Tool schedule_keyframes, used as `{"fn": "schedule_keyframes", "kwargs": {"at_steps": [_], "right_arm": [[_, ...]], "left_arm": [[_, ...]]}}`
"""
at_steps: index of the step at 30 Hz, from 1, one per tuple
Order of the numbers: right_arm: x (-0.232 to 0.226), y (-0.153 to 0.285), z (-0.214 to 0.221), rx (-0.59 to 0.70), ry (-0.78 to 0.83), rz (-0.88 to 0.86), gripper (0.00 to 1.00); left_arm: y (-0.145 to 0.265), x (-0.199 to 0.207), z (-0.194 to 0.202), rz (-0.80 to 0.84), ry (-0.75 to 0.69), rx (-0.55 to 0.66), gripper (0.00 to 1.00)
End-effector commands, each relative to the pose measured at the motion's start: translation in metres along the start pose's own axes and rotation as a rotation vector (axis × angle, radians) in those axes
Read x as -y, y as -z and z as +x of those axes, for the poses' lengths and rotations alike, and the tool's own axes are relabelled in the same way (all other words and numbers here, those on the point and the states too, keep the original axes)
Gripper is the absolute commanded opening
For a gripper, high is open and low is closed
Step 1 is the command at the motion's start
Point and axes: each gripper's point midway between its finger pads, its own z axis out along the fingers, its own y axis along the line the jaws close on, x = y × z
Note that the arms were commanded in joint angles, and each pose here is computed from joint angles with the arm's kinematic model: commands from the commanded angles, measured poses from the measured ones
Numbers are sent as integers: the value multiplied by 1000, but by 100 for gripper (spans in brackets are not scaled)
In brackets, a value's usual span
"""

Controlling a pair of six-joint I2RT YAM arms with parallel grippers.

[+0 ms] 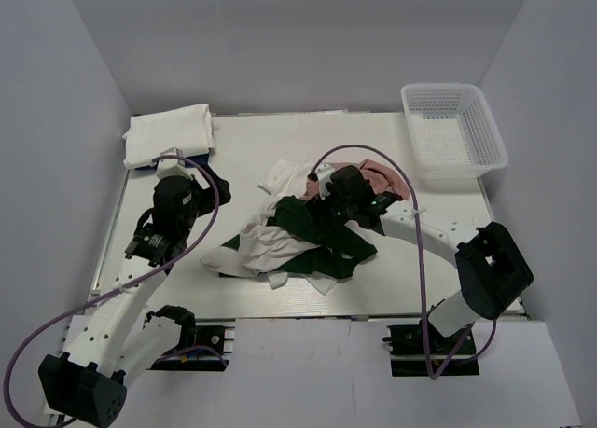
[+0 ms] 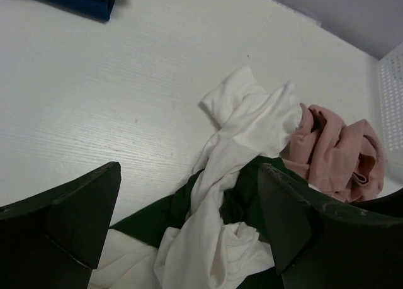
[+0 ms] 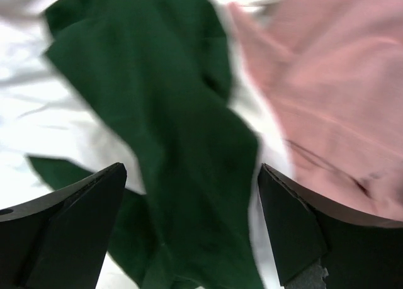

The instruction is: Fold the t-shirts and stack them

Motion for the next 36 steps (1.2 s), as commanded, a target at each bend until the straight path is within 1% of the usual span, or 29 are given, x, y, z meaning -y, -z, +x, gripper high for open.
{"fn": "schedule_keyframes", "kwargs": {"at_steps": [1, 4, 6, 9, 10, 11, 12, 13, 14, 15, 16, 17, 18, 19, 21, 22, 23, 25, 26, 27, 28, 29, 30, 31, 32, 34, 36], "right_arm": [[-19, 1, 6, -3, 104, -66, 90], [-26, -8, 23, -43, 122, -60, 90], [-13, -16, 26, -41, 127, 36, 90], [-3, -20, 16, 14, 143, 119, 90], [6, -20, 13, 27, 153, 192, 89], [8, -21, 13, 32, 153, 220, 88], [10, -22, 9, 41, 151, 246, 84], [24, -19, -4, 88, 123, 348, 75], [26, -20, -8, 110, 90, 377, 54], [31, -19, -10, 113, 82, 412, 47], [30, -21, -14, 120, 81, 417, 44], [31, -21, -15, 125, 80, 431, 38], [29, -21, -17, 132, 77, 430, 11], [25, -17, -35, 179, 46, 419, 0], [20, -12, -32, 131, 28, 398, 0], [15, 2, -56, 201, 18, 381, 0], [9, 7, -64, 229, 18, 364, 0], [-1, 31, -96, 350, 8, 307, 0], [-7, 56, -119, 443, -15, 276, 0], [-7, 66, -129, 483, -37, 271, 0], [-3, 80, -143, 547, -77, 290, 0], [-3, 105, -164, 634, -146, 284, 0], [7, 115, -176, 686, -176, 308, 0], [13, 123, -181, 707, -198, 327, 0], [18, 147, -207, 773, -220, 349, 0], [43, 164, -222, 810, -248, 416, 0], [67, 201, -259, 913, -250, 496, 0]], "left_arm": [[-4, 0, 6, 5, -5, -20, 99], [-7, -3, 9, -16, -11, -34, 99], [-7, -4, 10, -21, -13, -41, 99], [-6, -3, 9, -21, -4, -41, 99], [-5, -5, 10, -34, -7, -43, 99], [-4, -7, 12, -35, -7, -46, 99], [-2, -7, 10, -30, -5, -37, 99], [-2, -7, 10, -30, -5, -37, 99], [0, -6, 8, -24, -2, -29, 99], [1, -7, 5, -28, 0, -15, 99], [1, -6, 5, -28, 9, -15, 99], [3, -10, 7, -40, 7, -16, 99], [3, -11, 6, -48, 7, -11, 99], [5, -11, 4, -42, 10, -3, 99], [7, -11, 1, -44, 12, 11, 99], [7, -11, 1, -44, 12, 11, 99], [7, -10, -1, -40, 15, 19, 99], [7, -10, -1, -39, 15, 19, 99], [7, -10, -1, -39, 15, 19, 99], [7, -10, -1, -39, 15, 19, 99], [6, -12, 3, -45, 12, 10, 99], [5, -11, 1, -40, 15, 17, 99], [5, -11, 1, -40, 15, 17, 99], [5, -11, 1, -40, 15, 17, 99], [5, -11, 1, -40, 15, 17, 99], [6, -13, 3, -46, 12, 9, 99], [6, -13, 3, -46, 12, 9, 99]]}}
